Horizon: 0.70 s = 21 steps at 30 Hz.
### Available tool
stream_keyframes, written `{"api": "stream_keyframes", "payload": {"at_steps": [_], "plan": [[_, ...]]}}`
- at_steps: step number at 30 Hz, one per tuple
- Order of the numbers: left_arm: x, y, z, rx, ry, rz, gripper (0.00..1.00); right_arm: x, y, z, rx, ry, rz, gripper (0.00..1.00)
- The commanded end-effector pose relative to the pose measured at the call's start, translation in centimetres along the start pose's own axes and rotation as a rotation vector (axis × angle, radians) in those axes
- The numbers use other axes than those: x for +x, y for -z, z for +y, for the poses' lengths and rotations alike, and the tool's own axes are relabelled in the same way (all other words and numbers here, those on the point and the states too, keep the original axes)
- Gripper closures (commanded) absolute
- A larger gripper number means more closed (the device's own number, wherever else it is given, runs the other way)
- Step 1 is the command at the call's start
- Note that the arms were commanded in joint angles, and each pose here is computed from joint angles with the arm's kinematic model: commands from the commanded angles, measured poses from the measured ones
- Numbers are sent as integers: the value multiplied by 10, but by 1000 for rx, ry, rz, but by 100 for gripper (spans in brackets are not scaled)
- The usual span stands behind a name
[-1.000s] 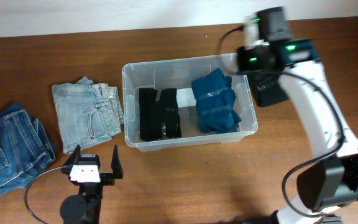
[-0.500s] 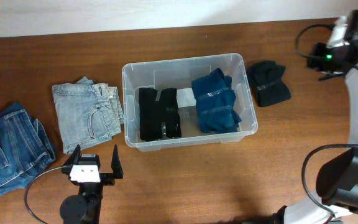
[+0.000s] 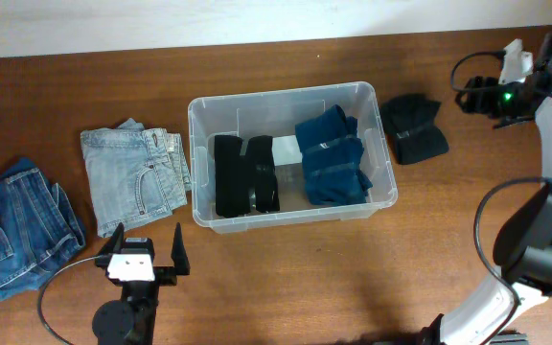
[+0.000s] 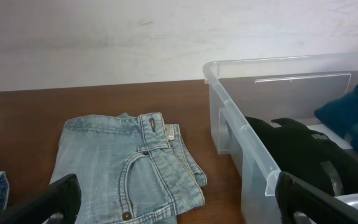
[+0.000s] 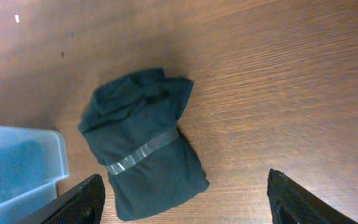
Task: Pack container
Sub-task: 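Raise the right gripper out of the container toward the right, then lower the right gripper onto the black folded item and grasp it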
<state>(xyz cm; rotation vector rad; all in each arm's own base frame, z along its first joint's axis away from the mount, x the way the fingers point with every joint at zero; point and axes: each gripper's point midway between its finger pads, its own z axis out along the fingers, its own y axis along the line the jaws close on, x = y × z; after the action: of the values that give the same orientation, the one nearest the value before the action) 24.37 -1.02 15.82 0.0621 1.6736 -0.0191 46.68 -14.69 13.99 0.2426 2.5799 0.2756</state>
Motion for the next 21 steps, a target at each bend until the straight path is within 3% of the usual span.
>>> {"api": "stream_keyframes", "payload": {"at_steps": [1,11,21], "plan": [[2,0,0,1,-15,-2,1,5,-19,2,-63,61,20,26],[2,0,0,1,-15,-2,1,39,-79,-3,-164,77,128,27],[2,0,0,1,-15,-2,1,65,-108,-8,-195,37,209,27]]}}
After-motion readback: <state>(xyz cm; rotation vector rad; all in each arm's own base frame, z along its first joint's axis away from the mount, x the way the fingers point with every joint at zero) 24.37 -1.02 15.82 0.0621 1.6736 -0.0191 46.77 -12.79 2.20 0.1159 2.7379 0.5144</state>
